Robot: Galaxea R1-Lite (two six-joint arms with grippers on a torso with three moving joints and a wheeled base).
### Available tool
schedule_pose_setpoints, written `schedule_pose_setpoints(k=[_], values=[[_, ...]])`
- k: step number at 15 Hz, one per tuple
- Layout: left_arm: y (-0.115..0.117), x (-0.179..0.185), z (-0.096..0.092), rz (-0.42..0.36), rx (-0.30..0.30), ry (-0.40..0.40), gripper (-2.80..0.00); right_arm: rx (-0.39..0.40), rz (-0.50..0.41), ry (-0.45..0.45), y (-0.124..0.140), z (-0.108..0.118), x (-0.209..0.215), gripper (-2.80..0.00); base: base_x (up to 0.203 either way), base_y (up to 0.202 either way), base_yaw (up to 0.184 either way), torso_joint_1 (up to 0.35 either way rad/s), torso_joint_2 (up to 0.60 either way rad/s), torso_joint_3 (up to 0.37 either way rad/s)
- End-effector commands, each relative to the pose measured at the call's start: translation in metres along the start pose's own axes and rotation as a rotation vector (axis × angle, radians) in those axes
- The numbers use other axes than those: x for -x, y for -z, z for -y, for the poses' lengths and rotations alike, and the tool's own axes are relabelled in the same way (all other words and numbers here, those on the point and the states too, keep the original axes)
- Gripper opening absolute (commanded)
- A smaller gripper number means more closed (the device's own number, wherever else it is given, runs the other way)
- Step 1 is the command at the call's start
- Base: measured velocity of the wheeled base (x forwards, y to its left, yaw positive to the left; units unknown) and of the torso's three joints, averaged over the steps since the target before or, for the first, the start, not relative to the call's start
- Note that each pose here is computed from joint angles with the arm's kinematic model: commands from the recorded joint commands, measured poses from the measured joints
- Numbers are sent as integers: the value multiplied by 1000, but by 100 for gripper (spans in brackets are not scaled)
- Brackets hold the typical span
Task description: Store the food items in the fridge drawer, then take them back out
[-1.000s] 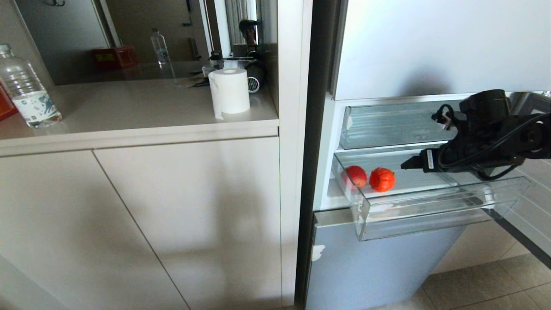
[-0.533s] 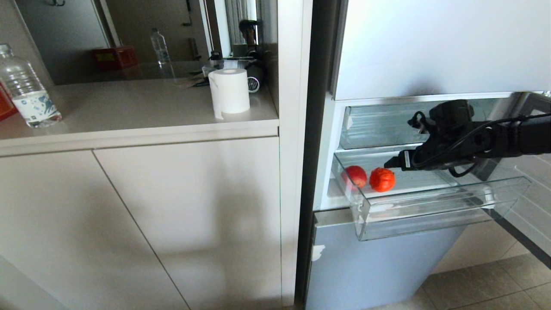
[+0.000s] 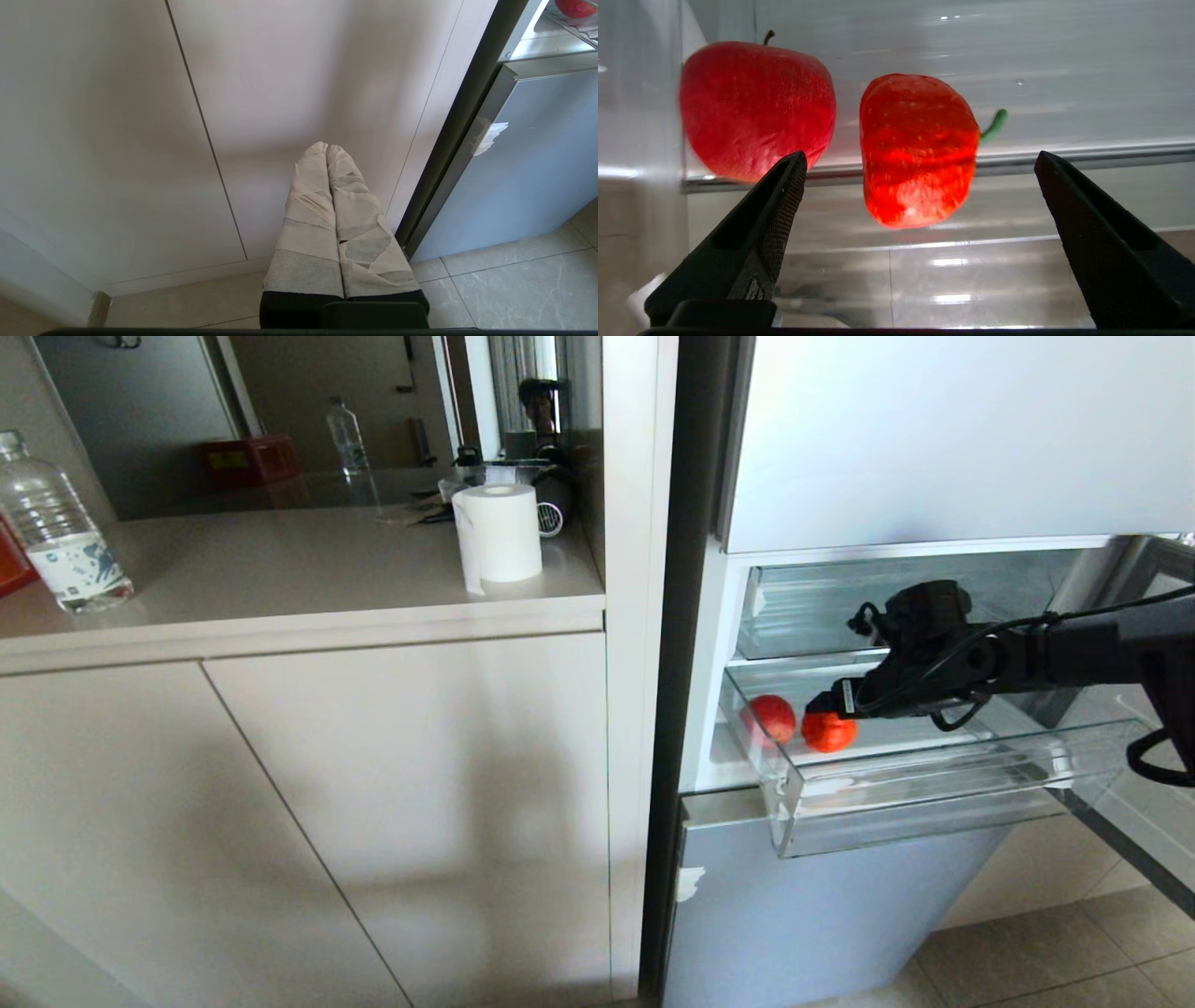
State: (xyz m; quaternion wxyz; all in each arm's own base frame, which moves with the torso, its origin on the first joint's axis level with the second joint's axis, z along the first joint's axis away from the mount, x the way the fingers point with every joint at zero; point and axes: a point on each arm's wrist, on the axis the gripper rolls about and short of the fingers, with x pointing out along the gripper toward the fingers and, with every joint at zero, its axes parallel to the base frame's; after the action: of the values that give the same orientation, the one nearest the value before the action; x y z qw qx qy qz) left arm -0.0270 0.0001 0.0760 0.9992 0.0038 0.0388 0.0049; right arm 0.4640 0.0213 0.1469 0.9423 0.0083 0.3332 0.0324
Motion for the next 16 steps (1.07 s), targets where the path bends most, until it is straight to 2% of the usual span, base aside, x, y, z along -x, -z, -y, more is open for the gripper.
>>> schedule_pose_setpoints(k=[1, 12, 13, 16], values=[[0, 0, 0, -1, 0, -1, -280, -2, -22, 0, 6, 1, -16, 0, 0, 0, 0, 0, 0, 0], [0, 0, 0, -1, 0, -1, -280, -20, -39, 6, 15, 2, -50, 0, 0, 0, 0, 0, 0, 0], [0, 0, 0, -1, 0, -1, -280, -21, -38, 5, 15, 2, -52, -280, 0, 0, 0, 0, 0, 0], [0, 0, 0, -1, 0, -1, -280, -31, -25, 5, 12, 2, -51, -280, 0, 0, 0, 0, 0, 0]])
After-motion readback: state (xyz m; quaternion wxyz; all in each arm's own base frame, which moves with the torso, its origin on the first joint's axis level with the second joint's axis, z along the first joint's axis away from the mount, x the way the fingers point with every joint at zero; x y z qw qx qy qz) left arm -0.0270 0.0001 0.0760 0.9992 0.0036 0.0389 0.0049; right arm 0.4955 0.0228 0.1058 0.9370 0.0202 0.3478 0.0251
